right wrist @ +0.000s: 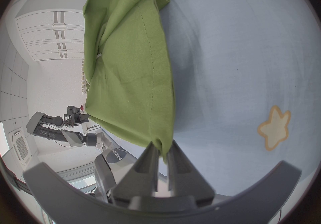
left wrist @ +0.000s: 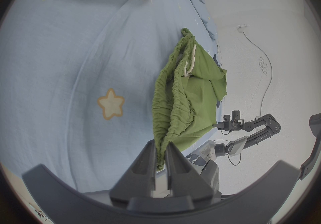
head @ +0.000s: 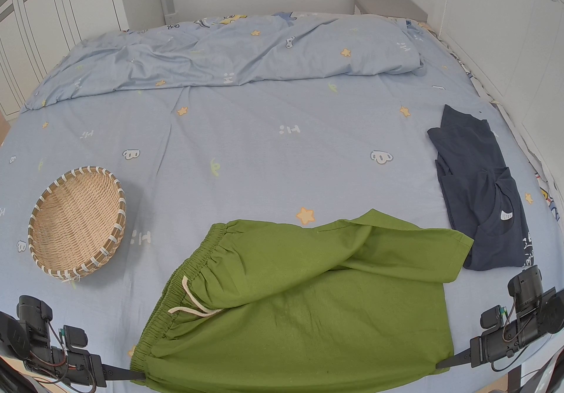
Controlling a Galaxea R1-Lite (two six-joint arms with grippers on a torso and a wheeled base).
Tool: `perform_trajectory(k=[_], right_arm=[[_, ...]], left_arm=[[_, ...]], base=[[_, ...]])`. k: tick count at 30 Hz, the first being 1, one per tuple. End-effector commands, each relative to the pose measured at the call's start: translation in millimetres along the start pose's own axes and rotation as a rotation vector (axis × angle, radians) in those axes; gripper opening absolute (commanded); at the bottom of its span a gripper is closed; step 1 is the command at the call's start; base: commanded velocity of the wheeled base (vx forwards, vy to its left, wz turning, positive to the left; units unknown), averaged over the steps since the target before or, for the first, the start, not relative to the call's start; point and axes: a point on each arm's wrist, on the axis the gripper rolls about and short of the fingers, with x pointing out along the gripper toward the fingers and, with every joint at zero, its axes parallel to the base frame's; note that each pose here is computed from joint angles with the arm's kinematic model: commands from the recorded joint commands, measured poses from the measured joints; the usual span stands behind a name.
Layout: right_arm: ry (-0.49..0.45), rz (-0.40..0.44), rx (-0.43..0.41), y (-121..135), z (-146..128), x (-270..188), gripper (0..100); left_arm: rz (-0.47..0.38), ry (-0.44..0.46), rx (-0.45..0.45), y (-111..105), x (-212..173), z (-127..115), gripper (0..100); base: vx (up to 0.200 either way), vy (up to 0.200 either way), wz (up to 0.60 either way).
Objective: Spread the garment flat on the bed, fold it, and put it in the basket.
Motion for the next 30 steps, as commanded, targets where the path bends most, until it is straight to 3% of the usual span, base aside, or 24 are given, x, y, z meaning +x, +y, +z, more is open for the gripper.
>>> perform_trajectory(k=[1, 10, 13, 15, 17, 19, 25, 28, 30], right_arm=[[0.01, 0.003, 0.003, -0.4, -0.3, 1.3, 100], [-0.026, 0.006, -0.028, 2.3, -1.0, -2.3, 100], [-0.18, 0.005, -0.108, 12.0, 4.8, -20.3, 100], [-0.216, 0.003, -0.125, 14.3, 6.3, -25.2, 100], [-0.322, -0.004, -0.176, 22.1, 12.2, -40.7, 100], [-0.383, -0.013, -0.2, 26.5, 18.7, -50.6, 100], [-0.474, -0.036, -0.226, 33.7, 38.2, -70.5, 100], [-0.547, -0.037, -0.284, 46.0, 62.9, -88.3, 100], [-0.59, -0.041, -0.325, 56.6, 79.5, -99.5, 100]], left_arm=[[-0.004, 0.015, -0.013, -0.6, 0.9, -4.6, 100], [-0.003, 0.002, 0.006, -1.1, 0.4, -3.5, 100], [0.009, -0.078, 0.091, -8.4, -6.6, 7.4, 100], [0.011, -0.095, 0.107, -10.4, -8.4, 12.2, 100], [0.018, -0.142, 0.155, -21.1, -16.8, 33.1, 100], [0.001, -0.128, 0.177, -33.2, -20.7, 50.8, 100], [-0.051, -0.094, 0.258, -73.3, -31.5, 95.5, 100], [-0.081, -0.116, 0.327, -96.0, -35.0, 128.4, 100], [-0.102, -0.118, 0.327, -105.1, -30.6, 153.2, 100]], base=[[0.0, 0.0, 0.0], [0.0, 0.0, 0.0], [0.0, 0.0, 0.0], [0.0, 0.0, 0.0], [0.0, 0.0, 0.0], [0.0, 0.0, 0.0], [0.0, 0.0, 0.0], [0.0, 0.0, 0.0], [0.0, 0.0, 0.0]])
